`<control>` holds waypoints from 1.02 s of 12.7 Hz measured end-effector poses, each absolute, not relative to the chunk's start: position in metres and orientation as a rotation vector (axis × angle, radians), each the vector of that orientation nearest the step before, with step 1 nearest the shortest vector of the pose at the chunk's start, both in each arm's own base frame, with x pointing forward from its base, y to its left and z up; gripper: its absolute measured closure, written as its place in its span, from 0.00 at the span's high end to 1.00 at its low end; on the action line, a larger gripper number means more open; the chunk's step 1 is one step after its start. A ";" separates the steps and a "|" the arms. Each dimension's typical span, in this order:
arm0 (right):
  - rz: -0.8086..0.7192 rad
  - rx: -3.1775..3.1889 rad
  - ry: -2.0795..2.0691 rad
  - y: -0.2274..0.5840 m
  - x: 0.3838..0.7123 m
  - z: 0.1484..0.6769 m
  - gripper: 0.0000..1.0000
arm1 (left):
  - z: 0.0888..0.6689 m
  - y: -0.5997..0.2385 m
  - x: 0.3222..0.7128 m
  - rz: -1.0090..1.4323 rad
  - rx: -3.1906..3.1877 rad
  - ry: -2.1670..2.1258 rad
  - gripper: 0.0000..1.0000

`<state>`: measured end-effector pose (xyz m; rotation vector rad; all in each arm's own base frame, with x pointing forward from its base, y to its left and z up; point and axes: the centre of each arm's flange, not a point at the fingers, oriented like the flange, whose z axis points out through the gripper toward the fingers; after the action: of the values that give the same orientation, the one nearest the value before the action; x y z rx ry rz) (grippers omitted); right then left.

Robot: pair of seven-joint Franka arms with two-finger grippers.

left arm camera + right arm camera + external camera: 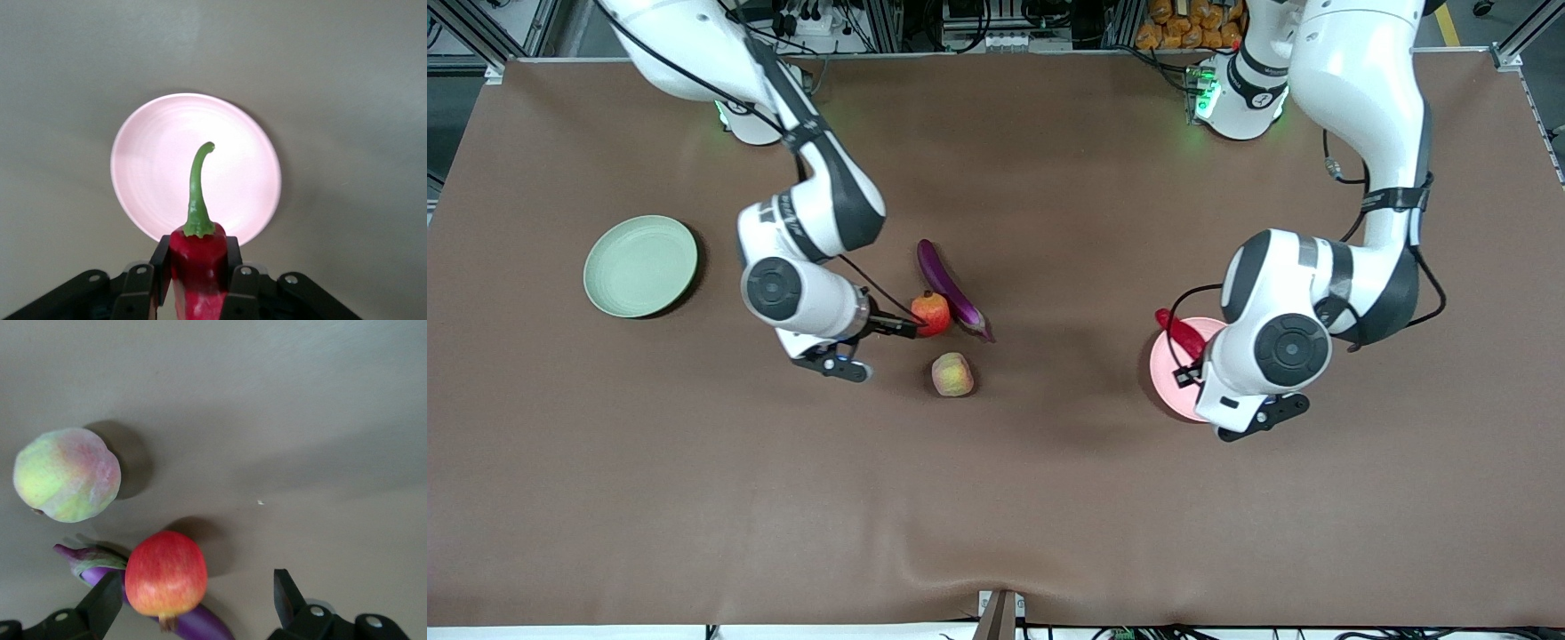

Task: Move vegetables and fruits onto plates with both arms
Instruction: 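Carry the chili to the pink plate while the right gripper reaches the apple, then release the chili on the pink plate while the right gripper carries the apple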

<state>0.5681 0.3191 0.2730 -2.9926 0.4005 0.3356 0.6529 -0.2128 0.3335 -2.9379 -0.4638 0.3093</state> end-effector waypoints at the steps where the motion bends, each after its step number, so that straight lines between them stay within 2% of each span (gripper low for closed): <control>1: 0.325 -2.998 0.382 0.329 0.564 0.262 1.00 | 0.327 -0.204 0.650 0.311 -2.924 -0.422 0.35; 6: 0.307 -3.018 0.389 0.370 0.535 0.221 1.00 | 0.284 -0.179 0.622 0.145 -2.977 -0.369 0.35; 9: 0.321 -3.029 0.391 0.374 0.527 0.208 1.00 | 0.279 -0.141 0.605 -0.062 -3.049 -0.407 0.35; 11: 0.320 -3.029 0.395 0.376 0.526 0.209 0.81 | 0.281 -0.123 0.600 -0.128 -3.064 -0.437 0.35; 13: 0.335 -3.034 0.405 0.373 0.527 0.209 0.78 | 0.274 -0.120 0.598 -0.117 -3.059 -0.463 0.35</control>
<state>0.5269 0.3734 0.2091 -3.0340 0.4045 0.3351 0.5978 -0.1204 0.2740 -3.0585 -0.4627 -0.1172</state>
